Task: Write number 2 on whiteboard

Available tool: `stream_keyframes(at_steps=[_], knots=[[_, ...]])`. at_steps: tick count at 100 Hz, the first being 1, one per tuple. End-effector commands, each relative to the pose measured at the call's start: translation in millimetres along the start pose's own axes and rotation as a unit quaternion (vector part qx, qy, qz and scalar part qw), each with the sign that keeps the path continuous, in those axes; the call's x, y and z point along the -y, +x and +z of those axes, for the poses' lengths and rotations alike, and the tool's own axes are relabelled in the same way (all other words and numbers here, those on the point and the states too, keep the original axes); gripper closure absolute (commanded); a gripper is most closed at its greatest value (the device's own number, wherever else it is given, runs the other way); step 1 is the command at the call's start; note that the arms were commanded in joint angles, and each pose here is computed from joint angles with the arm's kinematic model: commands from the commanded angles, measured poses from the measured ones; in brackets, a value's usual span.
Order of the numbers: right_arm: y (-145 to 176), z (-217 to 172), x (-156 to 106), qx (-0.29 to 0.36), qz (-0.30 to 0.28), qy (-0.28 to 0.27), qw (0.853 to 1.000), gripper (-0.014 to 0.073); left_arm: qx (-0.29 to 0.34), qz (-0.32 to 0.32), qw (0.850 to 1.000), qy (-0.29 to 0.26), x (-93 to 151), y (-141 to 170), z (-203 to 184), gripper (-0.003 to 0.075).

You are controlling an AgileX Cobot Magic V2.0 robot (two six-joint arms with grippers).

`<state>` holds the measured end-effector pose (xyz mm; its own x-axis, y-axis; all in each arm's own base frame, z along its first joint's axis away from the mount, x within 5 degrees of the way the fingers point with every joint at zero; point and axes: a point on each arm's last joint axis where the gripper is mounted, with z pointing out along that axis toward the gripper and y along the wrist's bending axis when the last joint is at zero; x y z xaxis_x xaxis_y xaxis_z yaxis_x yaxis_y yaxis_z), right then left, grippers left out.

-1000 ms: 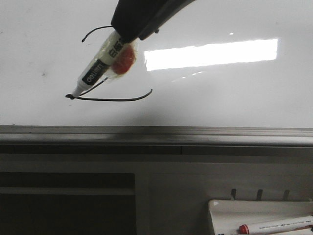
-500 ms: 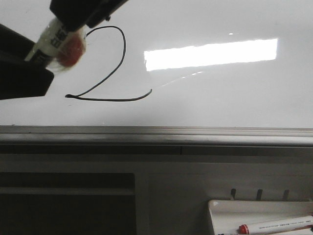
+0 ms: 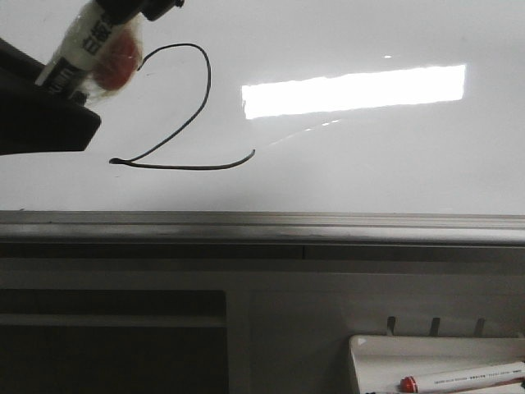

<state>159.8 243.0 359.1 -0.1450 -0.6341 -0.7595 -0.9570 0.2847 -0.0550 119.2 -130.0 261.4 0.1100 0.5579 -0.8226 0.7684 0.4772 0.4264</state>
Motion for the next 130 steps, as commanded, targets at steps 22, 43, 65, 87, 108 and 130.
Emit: stream_keyframes(at_steps=[22,43,65,87,108,130], knots=[[-18,-19,14,0.08,0.002,0.055,0.995,0.0013,0.057,-0.07,0.996,-0.012,-9,-17,-3,0.0741],[-17,-34,35,0.109,0.021,0.103,0.988,-0.0003,0.032,-0.269,0.956,-0.111,-44,3,-6,0.0741],[-13,-38,40,0.097,0.029,0.107,0.989,0.0116,-0.003,-0.396,0.897,-0.198,-73,32,-3,0.0741],[-11,-37,39,0.086,0.029,0.1,0.991,0.0257,-0.041,-0.454,0.868,-0.198,-78,47,20,0.0741],[-10,-37,39,0.082,0.03,0.097,0.991,0.0271,-0.055,-0.463,0.863,-0.195,-87,45,35,0.0741],[-10,-37,39,0.082,0.03,0.097,0.991,0.0271,-0.061,-0.464,0.862,-0.194,-89,45,40,0.0731]])
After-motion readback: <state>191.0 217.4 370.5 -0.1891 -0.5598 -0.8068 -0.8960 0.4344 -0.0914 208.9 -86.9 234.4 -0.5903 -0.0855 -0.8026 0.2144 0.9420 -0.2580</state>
